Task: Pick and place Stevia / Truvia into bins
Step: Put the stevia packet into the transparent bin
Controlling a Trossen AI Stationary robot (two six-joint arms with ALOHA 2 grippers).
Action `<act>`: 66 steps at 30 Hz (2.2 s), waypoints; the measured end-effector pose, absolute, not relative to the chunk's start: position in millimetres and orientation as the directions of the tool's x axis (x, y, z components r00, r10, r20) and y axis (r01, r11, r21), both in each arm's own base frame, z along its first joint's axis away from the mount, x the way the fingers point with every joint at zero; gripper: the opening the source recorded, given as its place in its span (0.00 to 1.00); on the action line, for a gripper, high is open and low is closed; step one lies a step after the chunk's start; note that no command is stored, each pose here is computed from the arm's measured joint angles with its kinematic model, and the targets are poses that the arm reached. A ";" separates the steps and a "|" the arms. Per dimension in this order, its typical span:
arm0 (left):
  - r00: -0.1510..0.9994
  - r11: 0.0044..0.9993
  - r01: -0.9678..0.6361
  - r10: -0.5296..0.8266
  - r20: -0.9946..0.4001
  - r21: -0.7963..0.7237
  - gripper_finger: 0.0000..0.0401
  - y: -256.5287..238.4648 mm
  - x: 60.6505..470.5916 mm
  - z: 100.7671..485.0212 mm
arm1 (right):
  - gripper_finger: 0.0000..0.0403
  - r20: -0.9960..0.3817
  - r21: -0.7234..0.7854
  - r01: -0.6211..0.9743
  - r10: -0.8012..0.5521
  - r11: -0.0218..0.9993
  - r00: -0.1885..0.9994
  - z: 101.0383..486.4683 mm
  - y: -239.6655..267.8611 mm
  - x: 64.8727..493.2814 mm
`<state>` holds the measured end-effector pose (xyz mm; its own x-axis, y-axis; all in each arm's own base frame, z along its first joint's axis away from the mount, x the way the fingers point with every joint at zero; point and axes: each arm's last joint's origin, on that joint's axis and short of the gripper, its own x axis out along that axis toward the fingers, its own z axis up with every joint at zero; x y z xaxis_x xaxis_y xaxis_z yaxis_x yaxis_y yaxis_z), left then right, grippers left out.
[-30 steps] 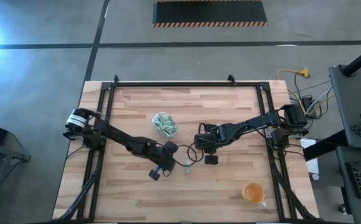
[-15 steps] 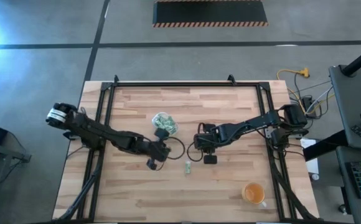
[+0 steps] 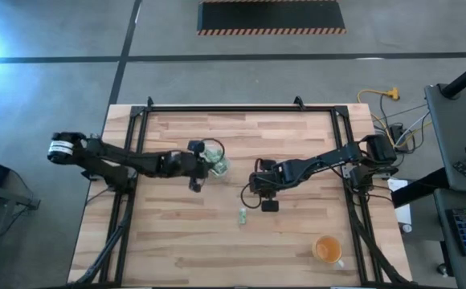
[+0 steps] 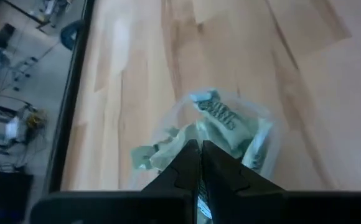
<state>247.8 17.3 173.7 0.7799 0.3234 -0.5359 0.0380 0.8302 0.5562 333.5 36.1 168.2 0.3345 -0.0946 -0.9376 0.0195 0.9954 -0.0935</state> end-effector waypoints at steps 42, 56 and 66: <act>0.715 0.878 -0.155 0.416 -0.562 0.452 0.13 62.4 245.4 146.7 | 0.13 -0.930 -0.091 0.014 -0.090 0.996 0.357 169.0 36.4 335.8; 0.716 0.873 -0.175 0.431 -0.549 0.456 0.52 62.4 244.1 150.9 | 0.13 -0.926 -0.091 0.012 -0.089 0.996 0.367 169.2 36.5 336.7; 0.777 0.873 -0.212 0.423 -0.466 0.439 0.53 54.1 239.3 177.5 | 0.13 -0.924 -0.094 0.002 -0.088 0.996 0.373 169.3 36.6 337.2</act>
<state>239.3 54.1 177.5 0.7773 0.4230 -0.4658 -0.2120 0.8731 0.4391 337.2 36.6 169.3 0.3728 -0.0881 -0.9237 0.0022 0.9956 -0.0941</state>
